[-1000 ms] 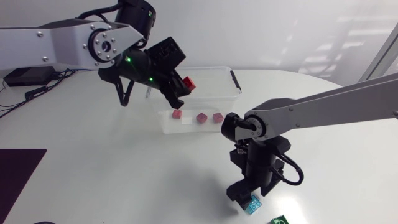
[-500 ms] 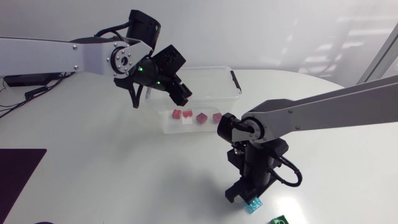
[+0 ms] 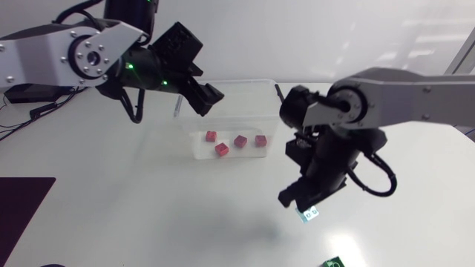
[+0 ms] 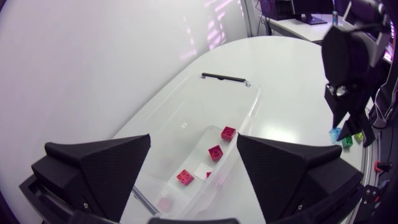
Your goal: Place the duplo bricks in the container
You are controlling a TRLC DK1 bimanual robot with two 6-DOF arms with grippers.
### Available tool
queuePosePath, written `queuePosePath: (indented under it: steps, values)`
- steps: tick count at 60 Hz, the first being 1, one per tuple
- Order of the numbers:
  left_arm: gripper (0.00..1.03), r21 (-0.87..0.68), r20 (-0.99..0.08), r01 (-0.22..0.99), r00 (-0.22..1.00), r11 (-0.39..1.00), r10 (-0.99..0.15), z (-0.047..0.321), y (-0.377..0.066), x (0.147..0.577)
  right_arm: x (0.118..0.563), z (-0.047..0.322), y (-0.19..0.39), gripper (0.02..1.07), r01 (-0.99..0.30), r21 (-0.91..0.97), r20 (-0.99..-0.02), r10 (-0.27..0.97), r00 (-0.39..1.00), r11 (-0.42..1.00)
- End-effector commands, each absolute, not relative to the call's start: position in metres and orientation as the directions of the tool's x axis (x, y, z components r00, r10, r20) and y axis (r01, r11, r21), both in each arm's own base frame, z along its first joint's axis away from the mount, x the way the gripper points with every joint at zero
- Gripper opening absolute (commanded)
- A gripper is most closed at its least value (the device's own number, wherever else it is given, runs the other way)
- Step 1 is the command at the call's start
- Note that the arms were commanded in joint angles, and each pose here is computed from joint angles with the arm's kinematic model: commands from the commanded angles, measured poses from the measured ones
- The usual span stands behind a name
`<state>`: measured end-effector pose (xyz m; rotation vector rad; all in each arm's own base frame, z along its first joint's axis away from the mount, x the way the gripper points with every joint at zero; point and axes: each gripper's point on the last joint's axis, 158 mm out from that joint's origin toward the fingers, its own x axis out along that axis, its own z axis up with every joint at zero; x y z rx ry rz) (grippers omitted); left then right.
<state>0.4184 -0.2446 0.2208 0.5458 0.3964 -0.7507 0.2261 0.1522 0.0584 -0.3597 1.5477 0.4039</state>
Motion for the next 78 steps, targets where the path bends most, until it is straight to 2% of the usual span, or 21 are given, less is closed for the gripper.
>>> queuePosePath:
  steps: [1,9,28,40,53,55,63,70,78]
  values:
    - [0.98,0.319,-0.499,0.724,0.677,0.612,-0.541,0.232,-0.240,0.400,0.248,0.087,0.156,0.29,-0.434,0.042,-0.996,0.074,0.057,0.900]
    - [0.98,0.335,-0.475,0.733,0.674,0.592,-0.566,0.247,-0.239,0.372,0.285,0.120,0.171,0.29,-0.402,0.067,-0.973,0.148,0.176,0.913]
    - [0.98,0.359,-0.649,0.888,0.460,0.288,-0.607,0.176,-0.257,0.271,0.377,0.169,0.193,0.29,-0.309,0.102,-0.883,0.229,0.409,0.946]
    - [0.98,0.339,-0.713,0.927,0.366,0.163,-0.598,0.137,-0.258,0.232,0.426,0.175,0.196,0.29,-0.258,0.110,-0.843,0.227,0.487,0.960]
    - [0.98,0.296,-0.773,0.954,0.265,0.041,-0.576,0.094,-0.267,0.200,0.463,0.168,0.216,0.30,-0.260,0.103,-0.821,0.229,0.523,0.960]
    - [0.98,0.291,-0.780,0.956,0.251,0.022,-0.573,0.089,-0.269,0.196,0.467,0.165,0.219,0.35,-0.260,0.103,-0.823,0.229,0.520,0.960]
    - [0.98,0.262,-0.810,0.963,0.185,-0.061,-0.556,0.068,-0.283,0.178,0.475,0.159,0.222,0.92,-0.239,0.110,-0.830,0.221,0.512,0.965]
    - [0.98,0.259,-0.833,0.958,0.156,-0.125,-0.531,0.054,-0.294,0.171,0.464,0.171,0.207,1.00,-0.227,0.103,-0.831,0.209,0.516,0.968]
    - [0.98,0.271,-0.855,0.942,0.141,-0.198,-0.500,0.044,-0.306,0.166,0.429,0.180,0.173,1.00,-0.242,0.132,-0.821,0.243,0.517,0.961]
